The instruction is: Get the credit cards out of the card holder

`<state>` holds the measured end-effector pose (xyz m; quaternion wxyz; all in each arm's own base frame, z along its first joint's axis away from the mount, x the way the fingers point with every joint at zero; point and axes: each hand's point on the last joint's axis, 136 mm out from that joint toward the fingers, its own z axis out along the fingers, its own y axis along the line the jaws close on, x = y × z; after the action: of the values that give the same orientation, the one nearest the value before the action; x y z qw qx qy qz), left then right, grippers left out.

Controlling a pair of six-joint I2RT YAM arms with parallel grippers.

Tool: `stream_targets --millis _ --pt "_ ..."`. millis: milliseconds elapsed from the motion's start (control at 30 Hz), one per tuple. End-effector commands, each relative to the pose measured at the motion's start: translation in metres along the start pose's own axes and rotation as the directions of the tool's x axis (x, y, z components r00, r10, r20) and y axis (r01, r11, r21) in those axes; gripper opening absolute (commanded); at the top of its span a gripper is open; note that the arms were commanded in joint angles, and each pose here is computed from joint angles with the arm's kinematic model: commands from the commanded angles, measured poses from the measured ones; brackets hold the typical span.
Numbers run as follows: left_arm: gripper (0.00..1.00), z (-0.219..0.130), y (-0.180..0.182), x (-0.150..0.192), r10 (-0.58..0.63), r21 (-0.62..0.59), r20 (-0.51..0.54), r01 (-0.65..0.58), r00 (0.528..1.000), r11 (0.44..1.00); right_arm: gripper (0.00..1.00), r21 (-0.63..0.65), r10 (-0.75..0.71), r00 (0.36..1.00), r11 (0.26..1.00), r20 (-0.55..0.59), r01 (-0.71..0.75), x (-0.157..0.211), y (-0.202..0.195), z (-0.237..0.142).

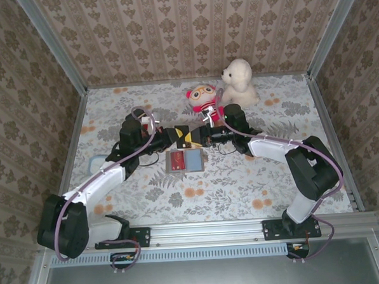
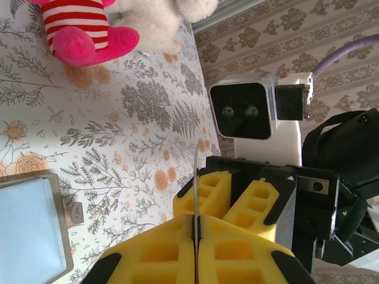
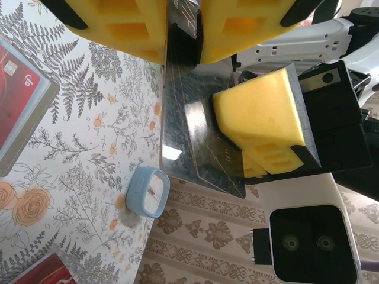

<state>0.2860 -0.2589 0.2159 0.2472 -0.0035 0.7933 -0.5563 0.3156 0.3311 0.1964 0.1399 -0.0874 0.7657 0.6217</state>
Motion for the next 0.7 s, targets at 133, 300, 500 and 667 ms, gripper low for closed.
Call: stream_targets --millis 133,300,500,667 --pt "0.0 -0.008 0.017 0.001 0.071 -0.129 0.012 -0.069 0.997 0.989 0.48 0.1 -0.01 1.0 0.995 0.015 0.009 -0.006 -0.011 -0.013" --pt "0.0 -0.03 0.053 -0.005 0.191 -0.417 -0.048 -0.194 0.98 0.888 0.83 0.247 -0.041 0.997 0.969 0.067 0.024 -0.012 -0.034 -0.044" --pt "0.0 -0.059 0.062 -0.041 0.4 -0.598 -0.157 -0.409 0.903 0.689 0.98 0.387 -0.069 0.985 0.922 0.156 0.003 -0.021 -0.062 -0.082" --pt "0.0 -0.07 0.053 -0.077 0.572 -0.629 -0.269 -0.592 0.775 0.505 1.0 0.495 -0.127 0.976 0.869 0.174 0.024 -0.023 -0.071 -0.099"
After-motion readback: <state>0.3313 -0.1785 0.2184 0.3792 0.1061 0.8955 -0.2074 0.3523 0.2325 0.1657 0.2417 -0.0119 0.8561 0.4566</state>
